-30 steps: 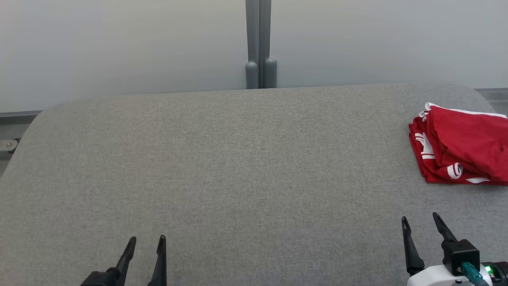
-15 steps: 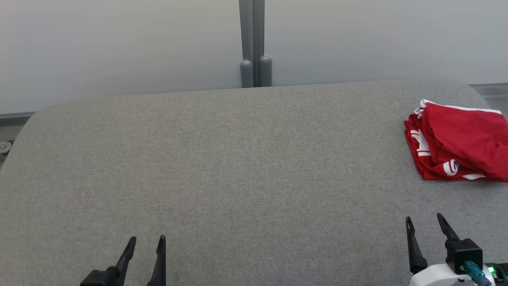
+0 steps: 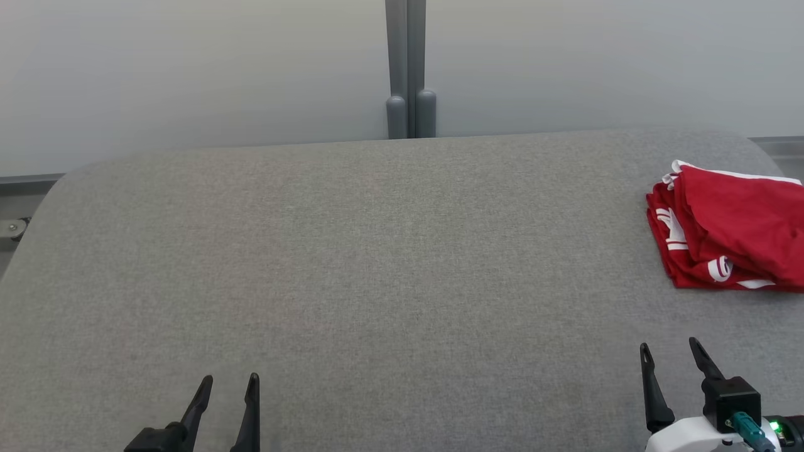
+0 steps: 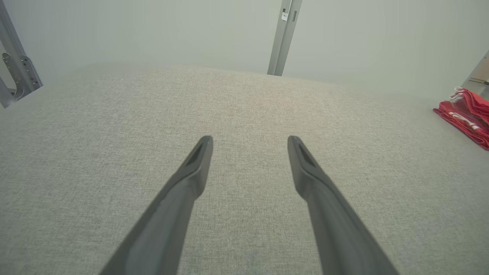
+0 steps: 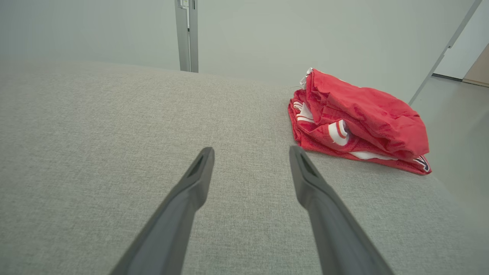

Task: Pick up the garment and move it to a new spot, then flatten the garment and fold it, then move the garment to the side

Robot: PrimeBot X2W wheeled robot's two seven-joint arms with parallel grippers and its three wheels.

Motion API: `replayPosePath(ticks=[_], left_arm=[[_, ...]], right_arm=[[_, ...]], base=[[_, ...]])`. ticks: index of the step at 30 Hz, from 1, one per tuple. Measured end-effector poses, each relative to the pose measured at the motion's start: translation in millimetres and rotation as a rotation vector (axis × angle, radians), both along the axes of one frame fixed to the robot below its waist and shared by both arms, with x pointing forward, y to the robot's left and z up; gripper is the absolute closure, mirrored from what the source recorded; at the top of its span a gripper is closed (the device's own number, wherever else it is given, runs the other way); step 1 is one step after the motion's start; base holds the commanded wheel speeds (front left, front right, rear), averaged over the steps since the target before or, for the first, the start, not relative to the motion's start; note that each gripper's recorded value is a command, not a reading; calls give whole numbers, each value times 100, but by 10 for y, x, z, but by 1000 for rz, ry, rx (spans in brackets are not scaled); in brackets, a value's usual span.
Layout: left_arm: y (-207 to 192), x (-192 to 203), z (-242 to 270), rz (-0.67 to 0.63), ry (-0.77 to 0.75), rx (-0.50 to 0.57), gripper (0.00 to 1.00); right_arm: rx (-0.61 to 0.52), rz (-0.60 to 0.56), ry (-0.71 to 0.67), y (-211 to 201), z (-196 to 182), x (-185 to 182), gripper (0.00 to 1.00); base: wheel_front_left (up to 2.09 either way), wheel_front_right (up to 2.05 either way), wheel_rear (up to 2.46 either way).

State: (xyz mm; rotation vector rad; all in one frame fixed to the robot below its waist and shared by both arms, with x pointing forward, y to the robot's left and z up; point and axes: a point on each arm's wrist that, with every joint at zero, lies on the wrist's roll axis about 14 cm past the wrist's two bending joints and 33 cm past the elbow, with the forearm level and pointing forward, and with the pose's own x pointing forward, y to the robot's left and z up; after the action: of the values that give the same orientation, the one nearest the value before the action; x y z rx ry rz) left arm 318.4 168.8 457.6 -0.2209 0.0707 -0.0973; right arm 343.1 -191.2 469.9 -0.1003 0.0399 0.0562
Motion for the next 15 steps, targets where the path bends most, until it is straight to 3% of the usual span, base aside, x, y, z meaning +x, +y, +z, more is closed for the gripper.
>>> replayPosePath(ticks=[8,9,15], left_arm=[[121,-94,21,45,-9,-3,0],[112,-100,10,42,-6,-1,100],[74,-203,-196,42,62,-16,100]], right_arm=[[-13,87,-10,273,36,78,0],[-15,93,-7,295,25,74,100],[5,85,77,302,-222,-35,100]], base=[[0,0,0],[0,0,0],[0,0,0]])
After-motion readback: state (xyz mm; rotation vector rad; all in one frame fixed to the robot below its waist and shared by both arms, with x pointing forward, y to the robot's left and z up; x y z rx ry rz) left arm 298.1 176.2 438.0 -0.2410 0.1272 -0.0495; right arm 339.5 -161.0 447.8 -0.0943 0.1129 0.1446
